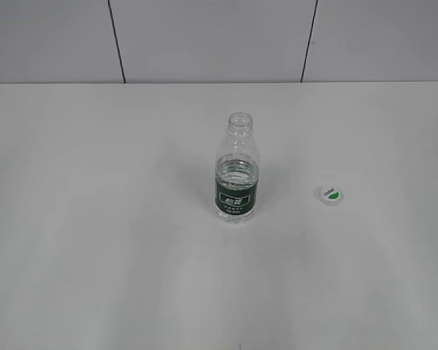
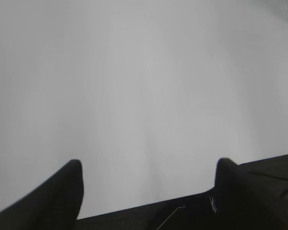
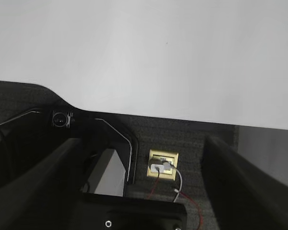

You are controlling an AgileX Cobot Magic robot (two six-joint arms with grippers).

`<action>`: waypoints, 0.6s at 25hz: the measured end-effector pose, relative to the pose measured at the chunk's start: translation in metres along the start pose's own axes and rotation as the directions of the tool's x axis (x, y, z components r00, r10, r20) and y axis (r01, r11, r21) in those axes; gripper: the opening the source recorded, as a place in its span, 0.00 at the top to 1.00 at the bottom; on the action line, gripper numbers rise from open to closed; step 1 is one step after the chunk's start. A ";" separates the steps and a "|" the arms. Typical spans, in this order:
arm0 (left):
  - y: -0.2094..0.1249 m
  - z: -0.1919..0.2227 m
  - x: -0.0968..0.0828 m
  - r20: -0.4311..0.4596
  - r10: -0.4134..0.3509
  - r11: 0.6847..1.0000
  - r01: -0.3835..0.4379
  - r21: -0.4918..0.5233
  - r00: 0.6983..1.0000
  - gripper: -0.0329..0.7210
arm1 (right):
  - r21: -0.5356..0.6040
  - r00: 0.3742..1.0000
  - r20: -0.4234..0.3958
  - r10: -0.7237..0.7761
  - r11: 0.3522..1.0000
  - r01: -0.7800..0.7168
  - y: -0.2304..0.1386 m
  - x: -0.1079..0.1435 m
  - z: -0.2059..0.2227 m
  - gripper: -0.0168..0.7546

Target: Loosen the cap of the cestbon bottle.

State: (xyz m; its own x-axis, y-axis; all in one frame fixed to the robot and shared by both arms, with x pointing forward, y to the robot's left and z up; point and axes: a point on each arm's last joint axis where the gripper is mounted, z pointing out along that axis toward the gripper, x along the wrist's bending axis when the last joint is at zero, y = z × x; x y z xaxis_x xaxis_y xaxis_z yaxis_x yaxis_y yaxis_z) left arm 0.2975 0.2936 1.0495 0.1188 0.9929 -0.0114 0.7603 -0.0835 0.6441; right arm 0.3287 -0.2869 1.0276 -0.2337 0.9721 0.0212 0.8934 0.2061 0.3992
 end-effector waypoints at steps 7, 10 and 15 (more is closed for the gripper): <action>-0.011 -0.017 -0.001 -0.009 0.007 0.992 -0.008 -0.122 1.000 0.30 | -0.118 1.000 0.021 0.010 0.993 -0.007 -0.009 0.003 -0.014 0.22; -0.016 -0.024 -0.002 -0.011 0.009 0.985 -0.011 -0.175 1.000 0.30 | -0.161 1.000 0.028 0.010 0.987 -0.005 -0.013 0.004 -0.019 0.22; -0.026 -0.035 -0.003 -0.016 0.013 0.965 -0.016 -0.260 1.000 0.30 | -0.231 0.999 0.040 0.007 0.973 0.003 -0.021 0.007 -0.028 0.22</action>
State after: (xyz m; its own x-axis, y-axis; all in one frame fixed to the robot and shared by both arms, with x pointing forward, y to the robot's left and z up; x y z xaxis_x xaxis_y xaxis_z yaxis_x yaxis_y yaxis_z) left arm 0.2552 0.2962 1.0595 0.1181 0.9930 0.0089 0.5658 -0.0747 0.8211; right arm 0.2977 -0.2878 1.0450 -0.2119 0.9772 -0.0129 0.7798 0.1770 0.6004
